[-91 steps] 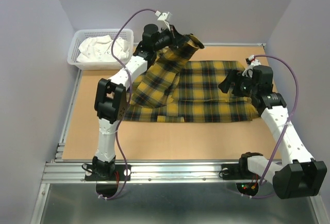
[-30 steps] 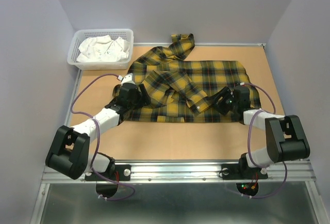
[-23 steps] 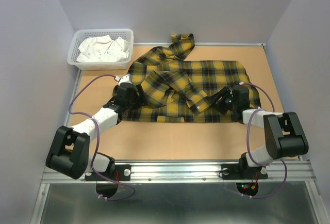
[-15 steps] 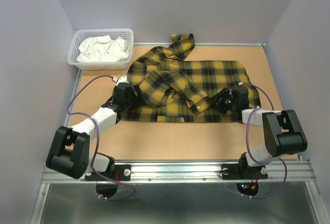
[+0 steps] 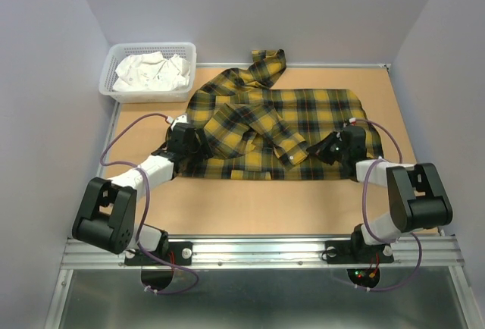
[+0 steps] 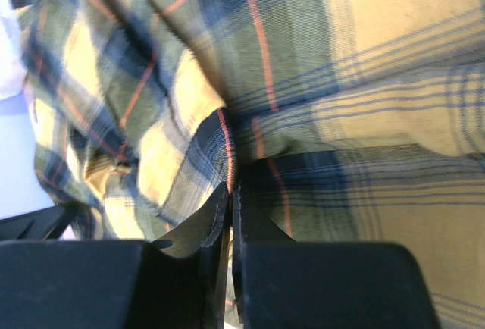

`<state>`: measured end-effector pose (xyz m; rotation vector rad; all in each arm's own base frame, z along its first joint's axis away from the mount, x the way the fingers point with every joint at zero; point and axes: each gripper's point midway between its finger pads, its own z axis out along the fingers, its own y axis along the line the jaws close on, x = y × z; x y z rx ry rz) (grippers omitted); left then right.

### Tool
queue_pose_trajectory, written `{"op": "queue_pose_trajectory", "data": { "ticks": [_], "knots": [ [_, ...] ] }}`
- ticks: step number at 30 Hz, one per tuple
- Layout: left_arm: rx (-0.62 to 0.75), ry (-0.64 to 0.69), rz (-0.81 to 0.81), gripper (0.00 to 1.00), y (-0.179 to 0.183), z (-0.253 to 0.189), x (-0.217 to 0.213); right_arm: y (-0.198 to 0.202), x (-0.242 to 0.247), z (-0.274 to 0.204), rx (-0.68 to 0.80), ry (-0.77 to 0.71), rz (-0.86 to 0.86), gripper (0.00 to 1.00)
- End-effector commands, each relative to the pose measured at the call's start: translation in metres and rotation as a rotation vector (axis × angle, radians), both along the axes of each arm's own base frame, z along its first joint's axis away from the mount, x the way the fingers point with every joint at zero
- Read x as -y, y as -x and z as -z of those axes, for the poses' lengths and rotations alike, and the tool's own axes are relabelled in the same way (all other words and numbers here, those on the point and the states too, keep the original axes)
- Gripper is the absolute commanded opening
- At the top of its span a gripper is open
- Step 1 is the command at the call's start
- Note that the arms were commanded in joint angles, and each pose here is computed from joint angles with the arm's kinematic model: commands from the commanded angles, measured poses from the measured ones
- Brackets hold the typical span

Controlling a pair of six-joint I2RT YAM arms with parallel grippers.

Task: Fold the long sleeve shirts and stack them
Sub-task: Fold the shirt

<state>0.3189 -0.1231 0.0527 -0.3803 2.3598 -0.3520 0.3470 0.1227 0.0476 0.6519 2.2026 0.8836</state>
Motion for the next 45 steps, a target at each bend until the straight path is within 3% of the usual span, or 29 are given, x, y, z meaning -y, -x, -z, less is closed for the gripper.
{"op": "queue_pose_trajectory", "data": {
  "ticks": [1,10,20,31,39,45],
  "knots": [
    [0.006,0.009,-0.020,0.81,-0.007,-0.005,-0.001,-0.016,-0.009,-0.048,0.154,0.017,-0.064,0.02],
    [-0.078,-0.006,-0.062,0.81,0.000,0.016,-0.010,-0.036,0.003,-0.144,0.337,0.155,-0.082,0.00],
    [-0.154,-0.018,-0.114,0.81,0.007,0.033,-0.021,-0.021,0.029,-0.196,0.373,0.307,-0.029,0.01],
    [-0.172,0.006,-0.163,0.81,0.008,0.036,-0.027,0.002,0.072,-0.218,0.351,0.488,0.087,0.01],
    [-0.157,0.039,-0.177,0.81,0.006,0.026,-0.025,0.010,0.071,-0.235,0.343,0.476,0.078,0.01],
    [0.017,0.157,-0.070,0.81,-0.012,-0.040,-0.001,0.001,0.062,-0.249,0.370,0.446,0.039,0.00]
  ]
}}
